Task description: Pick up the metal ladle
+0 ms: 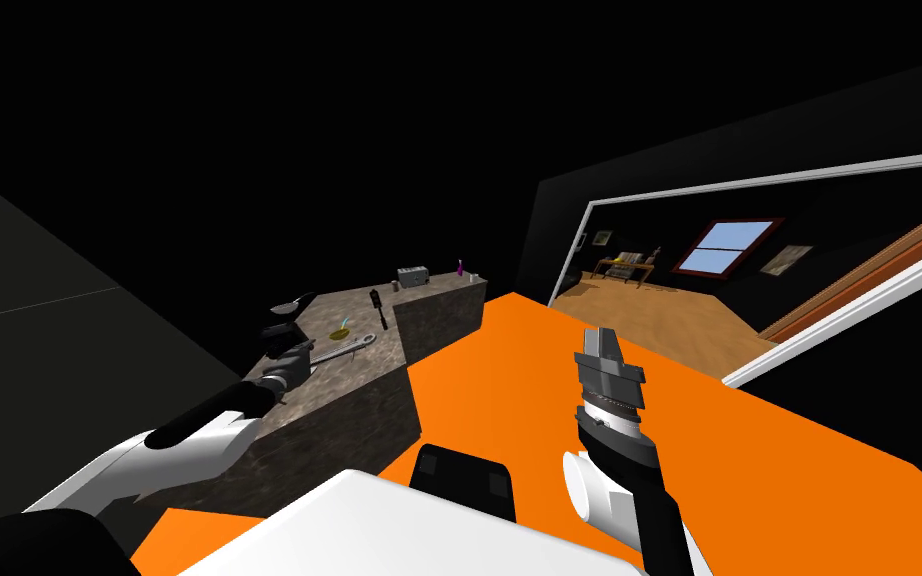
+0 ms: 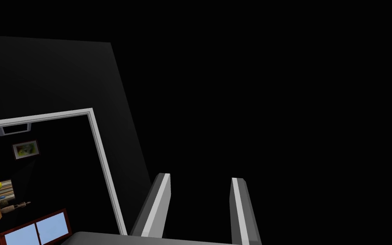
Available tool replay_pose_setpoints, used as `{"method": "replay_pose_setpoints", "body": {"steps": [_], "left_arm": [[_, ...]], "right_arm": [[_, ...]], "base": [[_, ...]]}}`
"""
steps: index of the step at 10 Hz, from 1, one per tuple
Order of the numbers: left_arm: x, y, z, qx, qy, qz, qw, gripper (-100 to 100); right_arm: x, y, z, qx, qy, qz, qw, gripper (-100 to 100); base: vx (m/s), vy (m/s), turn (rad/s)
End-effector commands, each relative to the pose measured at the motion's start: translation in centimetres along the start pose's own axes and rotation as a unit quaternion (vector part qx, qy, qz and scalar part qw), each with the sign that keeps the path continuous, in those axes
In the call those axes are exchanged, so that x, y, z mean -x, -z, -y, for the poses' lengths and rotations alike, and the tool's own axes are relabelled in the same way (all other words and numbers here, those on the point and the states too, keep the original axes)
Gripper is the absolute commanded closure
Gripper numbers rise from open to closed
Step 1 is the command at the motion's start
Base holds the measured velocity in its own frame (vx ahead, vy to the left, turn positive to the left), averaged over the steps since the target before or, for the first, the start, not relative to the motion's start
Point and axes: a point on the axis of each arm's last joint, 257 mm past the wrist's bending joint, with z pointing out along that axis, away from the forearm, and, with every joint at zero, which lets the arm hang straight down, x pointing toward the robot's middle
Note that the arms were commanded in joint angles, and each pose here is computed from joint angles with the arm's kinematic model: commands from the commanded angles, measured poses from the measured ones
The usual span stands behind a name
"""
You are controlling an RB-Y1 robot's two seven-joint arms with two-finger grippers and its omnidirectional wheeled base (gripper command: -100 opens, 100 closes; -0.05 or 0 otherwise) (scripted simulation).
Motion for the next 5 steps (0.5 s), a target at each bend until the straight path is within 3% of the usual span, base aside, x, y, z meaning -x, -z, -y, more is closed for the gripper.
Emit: {"method": "replay_pose_setpoints", "body": {"steps": [1, 2, 5], "left_arm": [[0.6, -0.1, -1.1, 0.025, 0.004, 0.007, 0.9997, -100], [0.6, -0.1, -1.3, 0.028, 0.004, 0.008, 0.9996, -100], [2.8, -0.4, -3.8, 0.086, 0.019, 0.021, 0.9959, -100]], "right_arm": [[0.0, 0.0, 0.0, 0.0, 0.0, 0.0, 1.0, 0], [0.0, 0.0, 0.0, 0.0, 0.0, 0.0, 1.0, 0], [0.0, 0.0, 0.0, 0.0, 0.0, 0.0, 1.0, 0]], "base": [[0.047, -0.04, -0.009], [0.014, -0.015, 0.001], [0.037, -0.024, -0.021]]}}
